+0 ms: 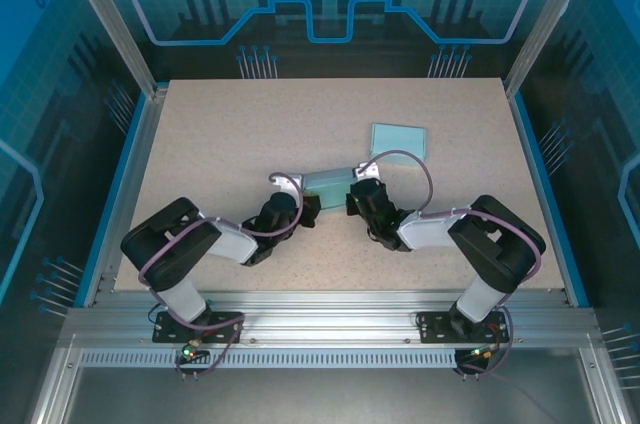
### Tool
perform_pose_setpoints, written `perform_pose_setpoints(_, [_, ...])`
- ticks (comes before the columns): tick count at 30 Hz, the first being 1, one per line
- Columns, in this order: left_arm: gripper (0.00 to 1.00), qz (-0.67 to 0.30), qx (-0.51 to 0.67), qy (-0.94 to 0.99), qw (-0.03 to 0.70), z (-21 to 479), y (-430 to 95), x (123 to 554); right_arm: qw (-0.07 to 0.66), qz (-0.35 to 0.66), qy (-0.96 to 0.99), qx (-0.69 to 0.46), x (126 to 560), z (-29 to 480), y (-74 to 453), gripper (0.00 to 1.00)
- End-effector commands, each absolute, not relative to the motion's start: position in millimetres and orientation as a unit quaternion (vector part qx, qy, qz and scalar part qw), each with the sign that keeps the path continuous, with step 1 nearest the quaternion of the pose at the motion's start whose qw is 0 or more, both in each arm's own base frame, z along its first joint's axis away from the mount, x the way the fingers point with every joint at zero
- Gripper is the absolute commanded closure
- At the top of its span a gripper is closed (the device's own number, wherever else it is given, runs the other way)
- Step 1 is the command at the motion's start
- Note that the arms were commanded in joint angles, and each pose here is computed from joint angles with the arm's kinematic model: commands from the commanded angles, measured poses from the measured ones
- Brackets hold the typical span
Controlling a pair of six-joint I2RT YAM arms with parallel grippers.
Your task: Fold the paper box
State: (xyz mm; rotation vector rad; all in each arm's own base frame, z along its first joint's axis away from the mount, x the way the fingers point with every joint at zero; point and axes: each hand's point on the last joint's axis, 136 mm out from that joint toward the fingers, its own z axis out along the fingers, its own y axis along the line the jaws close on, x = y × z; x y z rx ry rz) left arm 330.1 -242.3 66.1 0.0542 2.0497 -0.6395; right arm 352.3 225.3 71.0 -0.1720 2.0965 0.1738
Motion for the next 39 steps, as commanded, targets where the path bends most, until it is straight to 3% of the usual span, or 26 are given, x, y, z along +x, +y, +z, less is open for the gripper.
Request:
perform_pose_setpoints(1, [0.68, -0.278, 0.051, 0.85, 0.445, 59, -247, 306, 0.449, 0.101, 0.88, -0.118, 325, 49, 245, 1.0])
perform_pose_setpoints(9, [0.28, -0.241, 0.044, 0.852, 0.462, 75, -223, 297, 0.443, 0.089, 0.886, -0.108, 329, 45, 243, 0.97])
perform_pose_setpoints(13, [0.02, -0.217, 0.036, 0.856, 0.467, 80, -210, 292, 0.443, 0.087, 0.886, -0.106, 330, 47, 243, 0.96])
perform_pose_setpoints(21, [0.01, -0.201, 0.005, 0.854, 0.48, 98, -181, 273, 0.436, 0.09, 0.889, -0.111, 327, 51, 244, 0.83])
perform_pose_setpoints(29, [0.01, -0.201, -0.022, 0.843, 0.498, 139, -153, 253, 0.433, 0.101, 0.887, -0.122, 318, 69, 243, 0.24])
perform_pose_setpoints(33, [0.01, -0.203, -0.033, 0.83, 0.518, 167, -143, 249, 0.435, 0.091, 0.886, -0.13, 311, 80, 238, 0.09])
perform_pose_setpoints(39, [0.01, -0.188, -0.025, 0.812, 0.553, 211, -141, 257, 0.437, 0.077, 0.884, -0.146, 295, 94, 229, 0.0])
